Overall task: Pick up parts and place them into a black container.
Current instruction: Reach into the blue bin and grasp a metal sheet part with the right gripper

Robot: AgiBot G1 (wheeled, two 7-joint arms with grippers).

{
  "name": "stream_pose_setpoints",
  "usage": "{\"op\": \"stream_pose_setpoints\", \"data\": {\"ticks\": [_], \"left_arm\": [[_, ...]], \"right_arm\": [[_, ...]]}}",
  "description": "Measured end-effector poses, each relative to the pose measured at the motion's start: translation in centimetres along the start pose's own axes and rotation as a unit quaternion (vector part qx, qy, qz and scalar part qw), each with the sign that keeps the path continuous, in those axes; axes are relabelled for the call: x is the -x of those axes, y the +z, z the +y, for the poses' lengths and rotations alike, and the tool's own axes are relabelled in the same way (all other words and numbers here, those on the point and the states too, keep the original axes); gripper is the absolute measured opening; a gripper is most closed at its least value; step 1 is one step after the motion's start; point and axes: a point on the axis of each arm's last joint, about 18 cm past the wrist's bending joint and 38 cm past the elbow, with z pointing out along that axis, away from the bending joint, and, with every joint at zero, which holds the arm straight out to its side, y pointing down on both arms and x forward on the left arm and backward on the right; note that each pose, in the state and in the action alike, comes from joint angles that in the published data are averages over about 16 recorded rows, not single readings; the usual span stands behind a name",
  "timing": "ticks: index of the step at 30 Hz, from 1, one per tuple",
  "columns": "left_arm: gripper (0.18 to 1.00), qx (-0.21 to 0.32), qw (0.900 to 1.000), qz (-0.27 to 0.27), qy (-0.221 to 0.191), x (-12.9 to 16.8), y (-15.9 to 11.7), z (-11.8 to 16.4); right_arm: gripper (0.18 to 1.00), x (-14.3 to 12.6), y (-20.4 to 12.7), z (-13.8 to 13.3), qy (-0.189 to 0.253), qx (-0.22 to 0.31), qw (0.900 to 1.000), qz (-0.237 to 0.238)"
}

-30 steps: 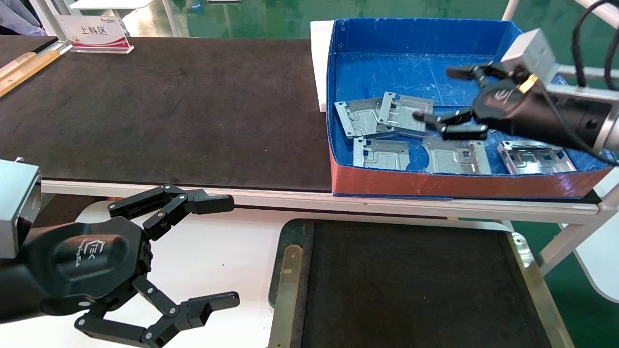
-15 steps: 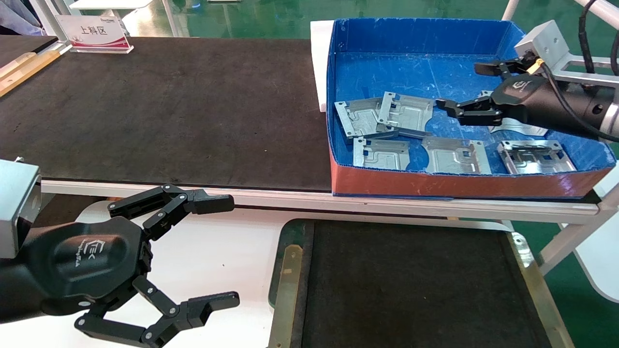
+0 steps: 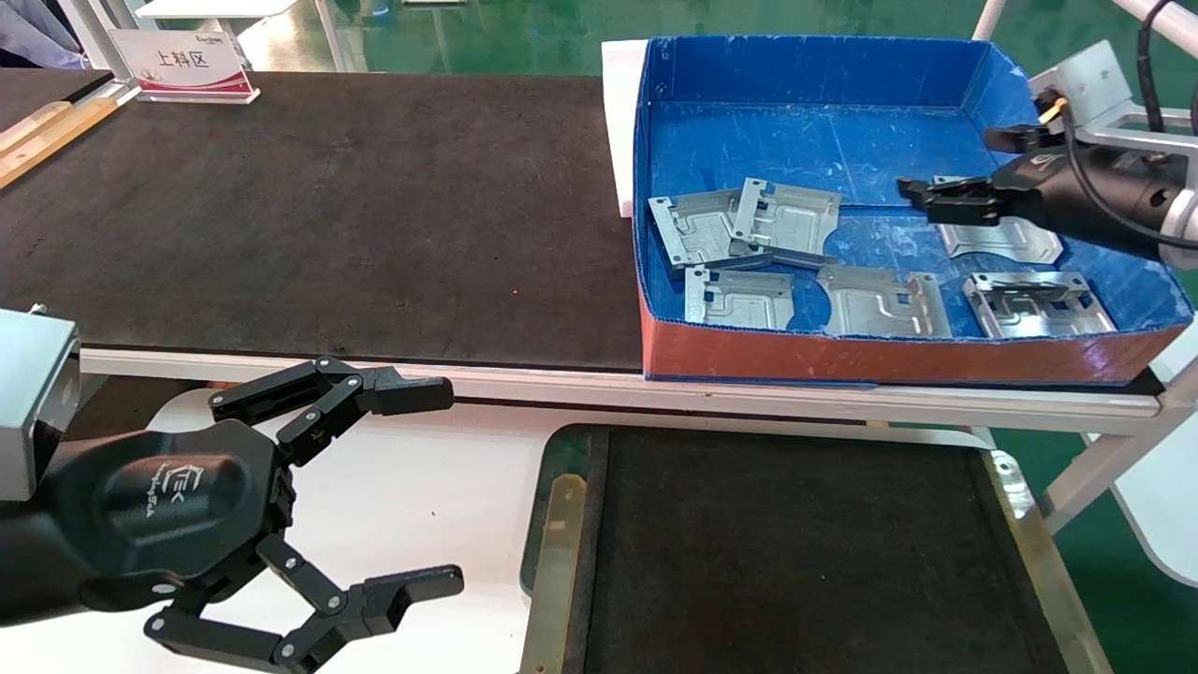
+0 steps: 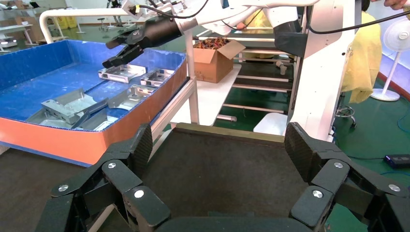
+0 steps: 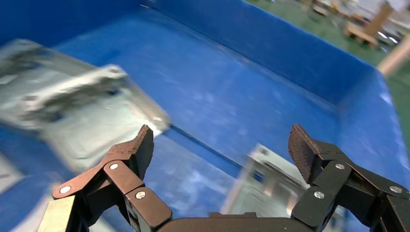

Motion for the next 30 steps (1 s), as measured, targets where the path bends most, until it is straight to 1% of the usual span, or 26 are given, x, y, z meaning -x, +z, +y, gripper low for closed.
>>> {"op": "stream_pose_setpoints", "data": {"ticks": [5,9,17,21,25,30], "left_arm": [[1.001,0.000,1.0000,0.000,0.000,0.0,0.0,0.0],[1.001,0.000,1.0000,0.000,0.000,0.0,0.0,0.0],[1.001,0.000,1.0000,0.000,0.000,0.0,0.0,0.0],[1.001,0.000,1.0000,0.000,0.000,0.0,0.0,0.0],[1.001,0.000,1.0000,0.000,0.000,0.0,0.0,0.0],[1.001,0.000,1.0000,0.000,0.000,0.0,0.0,0.0]], "right_arm": [[1.000,-0.7,0.5,0.5,0.029,0.016,0.999,0.031],[1.000,-1.0,0.8,1.0,0.062,0.025,0.996,0.051],[1.000,-0.9,1.4,2.3,0.137,0.037,0.987,0.075],[1.000,-0.7,1.6,2.9,0.167,0.042,0.982,0.081],[1.000,-0.4,1.9,3.4,0.186,0.047,0.978,0.084],[1.000,-0.1,2.2,3.8,0.195,0.054,0.976,0.085]]}}
